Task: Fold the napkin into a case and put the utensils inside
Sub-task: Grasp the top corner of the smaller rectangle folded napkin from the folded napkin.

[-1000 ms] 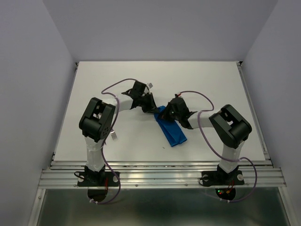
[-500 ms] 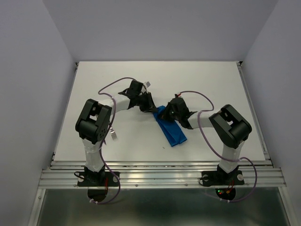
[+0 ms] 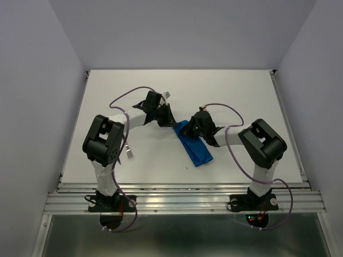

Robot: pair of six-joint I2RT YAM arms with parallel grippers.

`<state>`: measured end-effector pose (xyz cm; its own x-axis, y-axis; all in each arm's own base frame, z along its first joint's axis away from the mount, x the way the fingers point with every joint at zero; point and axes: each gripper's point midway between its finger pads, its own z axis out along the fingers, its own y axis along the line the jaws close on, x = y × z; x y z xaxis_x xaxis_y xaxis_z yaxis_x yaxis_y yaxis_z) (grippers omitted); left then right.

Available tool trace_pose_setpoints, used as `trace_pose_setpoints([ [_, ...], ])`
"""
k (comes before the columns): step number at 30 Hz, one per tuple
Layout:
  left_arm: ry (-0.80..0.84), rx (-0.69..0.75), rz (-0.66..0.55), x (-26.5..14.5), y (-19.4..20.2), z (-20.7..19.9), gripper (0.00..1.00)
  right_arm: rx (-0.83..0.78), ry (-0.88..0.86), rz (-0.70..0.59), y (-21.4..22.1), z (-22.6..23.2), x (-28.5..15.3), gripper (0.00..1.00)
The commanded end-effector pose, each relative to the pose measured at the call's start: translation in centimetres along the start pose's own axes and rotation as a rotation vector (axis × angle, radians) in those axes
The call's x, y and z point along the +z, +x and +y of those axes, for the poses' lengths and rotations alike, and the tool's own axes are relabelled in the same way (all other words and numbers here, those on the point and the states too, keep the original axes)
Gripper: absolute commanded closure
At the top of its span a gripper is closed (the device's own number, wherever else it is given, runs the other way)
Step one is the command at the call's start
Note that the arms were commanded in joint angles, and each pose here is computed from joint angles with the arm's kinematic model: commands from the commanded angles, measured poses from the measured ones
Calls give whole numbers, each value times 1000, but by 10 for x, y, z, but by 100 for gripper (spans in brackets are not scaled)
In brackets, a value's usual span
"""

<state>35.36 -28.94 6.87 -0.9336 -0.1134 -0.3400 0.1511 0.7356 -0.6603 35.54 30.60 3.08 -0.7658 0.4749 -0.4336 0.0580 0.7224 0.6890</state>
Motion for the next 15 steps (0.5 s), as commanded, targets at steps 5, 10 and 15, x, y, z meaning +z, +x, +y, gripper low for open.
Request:
trace_pose_setpoints([
  [5,-35,11,-42,-10,-5,5,100,-12,-22,-17,-1,9,1,94],
  [10,-22,12,-19,-4,-2,5,100,-13,-22,-17,-1,9,1,94],
  [15,-11,13,1,7,2,2,100,-12,-23,-18,-2,10,2,94],
])
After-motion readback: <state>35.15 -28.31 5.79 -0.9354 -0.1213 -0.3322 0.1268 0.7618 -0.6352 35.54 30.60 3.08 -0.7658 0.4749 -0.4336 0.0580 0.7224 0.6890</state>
